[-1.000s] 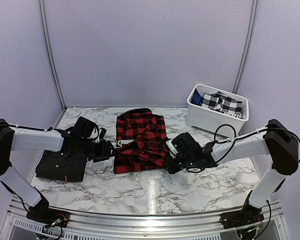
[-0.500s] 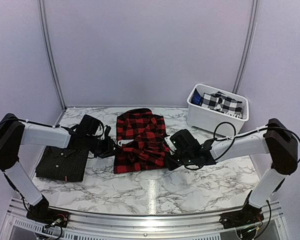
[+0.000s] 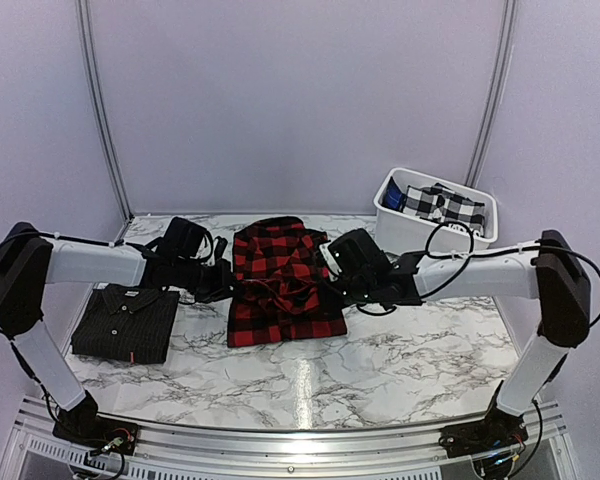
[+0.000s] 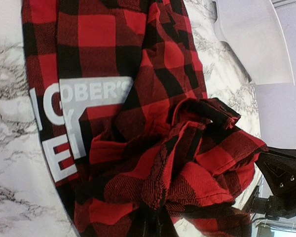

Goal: Fold and stack the long sleeve shirts
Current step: Fold the rectangle-folded shirt at the center of the board, then smooth out the 2/3-rectangle-folded shirt at the center of the board.

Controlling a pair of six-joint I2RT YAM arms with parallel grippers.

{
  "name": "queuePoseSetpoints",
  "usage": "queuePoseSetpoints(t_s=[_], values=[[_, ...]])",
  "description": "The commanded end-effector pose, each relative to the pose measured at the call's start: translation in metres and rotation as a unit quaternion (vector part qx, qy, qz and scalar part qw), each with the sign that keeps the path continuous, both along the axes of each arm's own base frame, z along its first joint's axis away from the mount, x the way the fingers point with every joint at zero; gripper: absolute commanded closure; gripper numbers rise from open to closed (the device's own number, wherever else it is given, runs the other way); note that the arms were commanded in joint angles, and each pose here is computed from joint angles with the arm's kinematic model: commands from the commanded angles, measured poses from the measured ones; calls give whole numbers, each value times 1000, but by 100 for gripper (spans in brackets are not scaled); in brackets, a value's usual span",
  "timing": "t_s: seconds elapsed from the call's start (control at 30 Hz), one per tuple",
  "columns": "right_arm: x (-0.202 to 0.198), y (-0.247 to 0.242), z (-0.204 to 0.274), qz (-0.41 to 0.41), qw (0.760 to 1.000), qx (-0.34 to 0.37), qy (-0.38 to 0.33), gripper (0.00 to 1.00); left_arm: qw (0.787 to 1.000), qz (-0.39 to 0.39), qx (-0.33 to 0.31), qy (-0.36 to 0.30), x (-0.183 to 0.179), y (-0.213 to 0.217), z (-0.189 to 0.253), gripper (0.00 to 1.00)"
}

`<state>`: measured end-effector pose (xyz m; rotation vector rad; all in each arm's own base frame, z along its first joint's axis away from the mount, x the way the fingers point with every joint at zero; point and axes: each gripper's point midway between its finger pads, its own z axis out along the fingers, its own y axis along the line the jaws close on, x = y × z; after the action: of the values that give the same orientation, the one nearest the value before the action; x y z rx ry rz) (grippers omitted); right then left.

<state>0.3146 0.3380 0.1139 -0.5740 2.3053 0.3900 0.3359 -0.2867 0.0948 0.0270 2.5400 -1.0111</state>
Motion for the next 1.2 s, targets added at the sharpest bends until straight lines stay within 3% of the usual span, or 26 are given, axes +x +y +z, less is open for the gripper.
queuePoseSetpoints(t_s=[0.0, 0.2, 0.3, 0.37, 0.43, 0.47, 0.57, 0.7, 1.0, 1.17], values=[[38, -3, 17, -48, 999, -7, -12, 100, 1000, 21, 16, -11, 26, -1, 3, 96], [97, -12, 13, -97, 995, 5, -11, 100, 996, 69, 52, 9, 50, 12, -16, 93], [118, -19, 12, -115, 993, 9, -6, 90, 994, 85, 71, 8, 61, 18, -22, 77], [127, -19, 18, -117, 993, 14, -9, 76, 992, 94, 78, 10, 65, 22, -24, 70], [130, -19, 31, -116, 993, 18, -19, 65, 991, 105, 80, 2, 70, 28, -19, 45], [130, -18, 37, -114, 993, 21, -23, 61, 991, 109, 81, -7, 73, 31, -13, 38], [124, -20, 50, -109, 993, 29, -27, 57, 989, 117, 80, -28, 80, 41, 4, 32], [100, -14, 58, -81, 995, 56, -19, 57, 989, 114, 83, -42, 77, 46, 19, 33], [36, 41, 29, 40, 992, 106, 55, 77, 995, 66, 60, -34, 44, 21, 24, 67], [24, 65, 5, 68, 984, 132, 99, 84, 997, 42, 51, -26, 34, 1, 19, 73]])
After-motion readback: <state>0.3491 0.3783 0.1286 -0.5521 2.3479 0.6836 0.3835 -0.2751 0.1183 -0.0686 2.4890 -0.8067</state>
